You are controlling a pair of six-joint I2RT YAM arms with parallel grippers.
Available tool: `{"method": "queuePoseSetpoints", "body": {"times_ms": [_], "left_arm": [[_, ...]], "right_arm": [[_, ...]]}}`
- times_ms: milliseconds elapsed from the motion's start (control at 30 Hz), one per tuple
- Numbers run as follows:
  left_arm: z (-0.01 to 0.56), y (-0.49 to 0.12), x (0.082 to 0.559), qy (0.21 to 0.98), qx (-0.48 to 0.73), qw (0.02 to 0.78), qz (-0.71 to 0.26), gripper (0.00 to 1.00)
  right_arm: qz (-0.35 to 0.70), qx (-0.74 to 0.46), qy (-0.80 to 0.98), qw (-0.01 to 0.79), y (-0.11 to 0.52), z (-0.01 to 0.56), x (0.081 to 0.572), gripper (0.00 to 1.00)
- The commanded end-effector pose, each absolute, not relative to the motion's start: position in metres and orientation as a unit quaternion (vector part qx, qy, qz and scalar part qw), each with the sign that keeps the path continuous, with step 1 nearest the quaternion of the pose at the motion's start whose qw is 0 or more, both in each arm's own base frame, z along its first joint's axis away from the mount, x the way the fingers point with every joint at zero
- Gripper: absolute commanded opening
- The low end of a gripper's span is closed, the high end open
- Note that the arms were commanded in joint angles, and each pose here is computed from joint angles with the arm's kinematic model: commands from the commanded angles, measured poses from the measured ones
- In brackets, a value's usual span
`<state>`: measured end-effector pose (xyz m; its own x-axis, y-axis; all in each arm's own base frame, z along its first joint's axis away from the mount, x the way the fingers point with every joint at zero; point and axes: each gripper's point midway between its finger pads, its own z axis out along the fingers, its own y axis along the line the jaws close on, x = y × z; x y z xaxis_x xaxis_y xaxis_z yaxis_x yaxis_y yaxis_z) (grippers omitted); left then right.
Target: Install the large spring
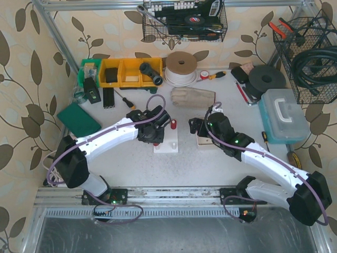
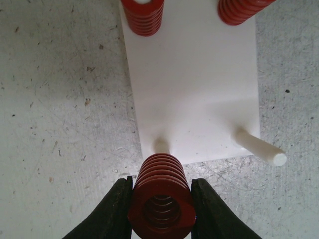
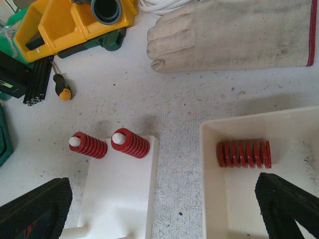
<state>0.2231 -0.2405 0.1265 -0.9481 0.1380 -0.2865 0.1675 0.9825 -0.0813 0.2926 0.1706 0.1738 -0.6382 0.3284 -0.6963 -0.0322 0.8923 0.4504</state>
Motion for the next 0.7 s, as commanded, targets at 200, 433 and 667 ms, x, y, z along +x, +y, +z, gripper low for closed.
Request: {"method": "queuePoseSetpoints", "body": {"times_ms": [200, 433, 667], "left_arm": [[0.135, -0.241, 0.218, 0.982, 0.072, 0.159, -0.077, 0.0], [0.132, -0.249, 0.222, 0.98, 0.09, 0.159, -0.081, 0.0], [0.12, -0.249, 0.22, 0.982, 0.086, 0.15, -0.077, 0.0]], "right_arm": [[0.222, 0.102, 0.879, 0.409, 0.17, 0.166, 0.294, 0.98], [0.223, 0.1, 0.88, 0.408, 0.17, 0.165, 0.294, 0.98], [0.225, 0.1, 0.879, 0.409, 0.171, 0.165, 0.294, 0.98]]}}
